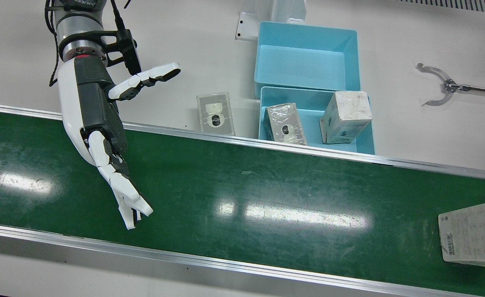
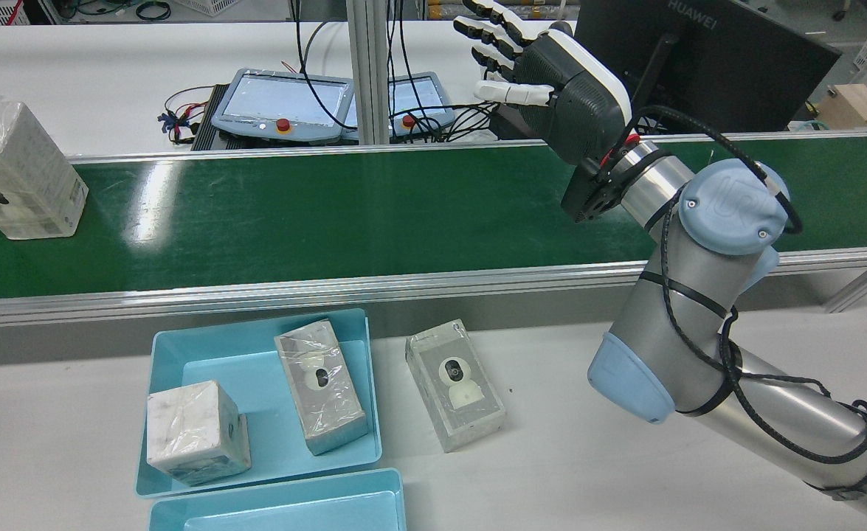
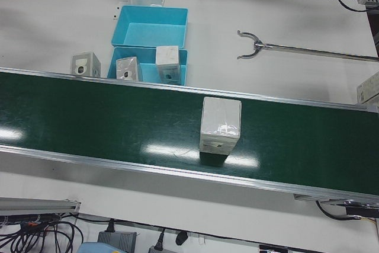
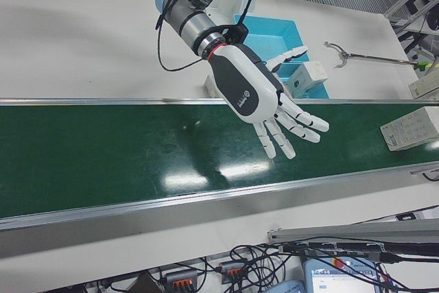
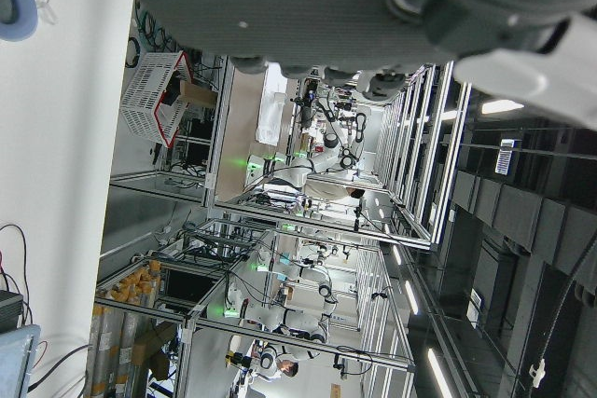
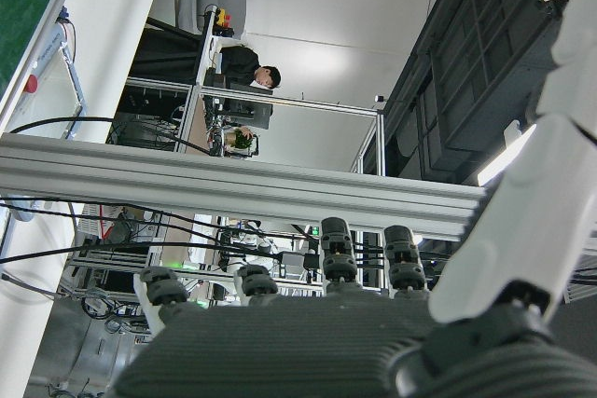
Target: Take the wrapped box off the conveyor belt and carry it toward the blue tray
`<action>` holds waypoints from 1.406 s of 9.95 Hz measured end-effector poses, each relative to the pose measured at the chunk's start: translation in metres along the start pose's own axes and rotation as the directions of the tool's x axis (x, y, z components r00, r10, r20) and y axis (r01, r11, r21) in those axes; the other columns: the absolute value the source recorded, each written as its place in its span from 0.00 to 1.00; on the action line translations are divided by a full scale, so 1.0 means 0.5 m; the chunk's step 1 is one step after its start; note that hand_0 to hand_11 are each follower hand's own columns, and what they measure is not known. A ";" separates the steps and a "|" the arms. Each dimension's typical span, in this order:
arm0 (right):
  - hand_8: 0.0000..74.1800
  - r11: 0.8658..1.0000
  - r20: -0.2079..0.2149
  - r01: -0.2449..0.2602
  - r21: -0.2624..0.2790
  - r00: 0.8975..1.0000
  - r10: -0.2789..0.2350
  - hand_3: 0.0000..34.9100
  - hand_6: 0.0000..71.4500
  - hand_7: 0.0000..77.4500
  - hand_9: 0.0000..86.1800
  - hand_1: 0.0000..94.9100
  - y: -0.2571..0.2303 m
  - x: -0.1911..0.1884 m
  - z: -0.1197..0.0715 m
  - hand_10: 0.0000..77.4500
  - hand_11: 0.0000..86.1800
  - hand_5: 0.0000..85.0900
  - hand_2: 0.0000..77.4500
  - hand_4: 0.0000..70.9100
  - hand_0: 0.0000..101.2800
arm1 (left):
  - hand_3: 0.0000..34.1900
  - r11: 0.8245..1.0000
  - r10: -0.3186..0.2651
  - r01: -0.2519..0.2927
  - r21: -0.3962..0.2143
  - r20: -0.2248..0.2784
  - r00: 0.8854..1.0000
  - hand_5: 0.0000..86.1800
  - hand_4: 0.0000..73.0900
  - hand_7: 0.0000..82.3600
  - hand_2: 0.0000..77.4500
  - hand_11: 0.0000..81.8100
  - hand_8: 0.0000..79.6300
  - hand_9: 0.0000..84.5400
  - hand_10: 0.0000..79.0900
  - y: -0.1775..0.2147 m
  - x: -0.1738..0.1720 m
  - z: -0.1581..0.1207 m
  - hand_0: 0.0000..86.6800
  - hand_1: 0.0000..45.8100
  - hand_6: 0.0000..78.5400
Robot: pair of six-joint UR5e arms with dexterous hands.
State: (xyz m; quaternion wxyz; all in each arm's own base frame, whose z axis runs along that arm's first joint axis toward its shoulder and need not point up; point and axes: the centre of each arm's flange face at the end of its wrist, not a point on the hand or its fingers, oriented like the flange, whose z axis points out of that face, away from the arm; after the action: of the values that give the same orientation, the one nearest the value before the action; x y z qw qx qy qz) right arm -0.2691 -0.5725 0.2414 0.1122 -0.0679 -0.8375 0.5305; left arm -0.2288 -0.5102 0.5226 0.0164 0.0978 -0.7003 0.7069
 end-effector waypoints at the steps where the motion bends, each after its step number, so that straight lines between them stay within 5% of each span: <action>1: 0.01 1.000 -0.006 0.003 0.011 1.000 -0.003 0.86 0.00 0.20 0.07 0.09 -0.008 0.008 0.001 0.05 0.07 0.19 0.14 0.00 0.38 | 0.00 1.000 0.000 0.000 0.000 0.000 1.000 0.01 0.01 0.01 0.01 0.00 0.01 0.00 0.01 0.000 0.000 0.000 0.00 0.00 0.01; 8: 0.00 0.988 -0.040 0.028 0.153 0.999 -0.022 0.87 0.00 0.30 0.04 0.16 -0.055 0.029 -0.019 0.02 0.05 0.27 0.25 0.12 0.45 | 0.00 1.000 0.000 0.000 0.000 0.000 1.000 0.01 0.01 0.01 0.01 0.00 0.01 0.01 0.01 0.000 0.000 0.000 0.00 0.00 0.01; 14: 0.00 0.987 -0.042 0.023 0.159 0.999 -0.016 0.87 0.00 0.29 0.06 0.14 -0.052 0.034 -0.022 0.04 0.05 0.26 0.23 0.10 0.44 | 0.00 1.000 0.000 0.000 0.000 0.000 1.000 0.01 0.00 0.01 0.01 0.00 0.01 0.00 0.00 0.000 0.000 0.000 0.00 0.00 0.00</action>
State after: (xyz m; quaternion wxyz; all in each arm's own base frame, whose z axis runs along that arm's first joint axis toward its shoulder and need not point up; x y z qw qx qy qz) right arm -0.2827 -0.5701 0.2714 0.1397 -0.0613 -0.7904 0.5933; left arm -0.2288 -0.5102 0.5226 0.0164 0.0978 -0.7003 0.7069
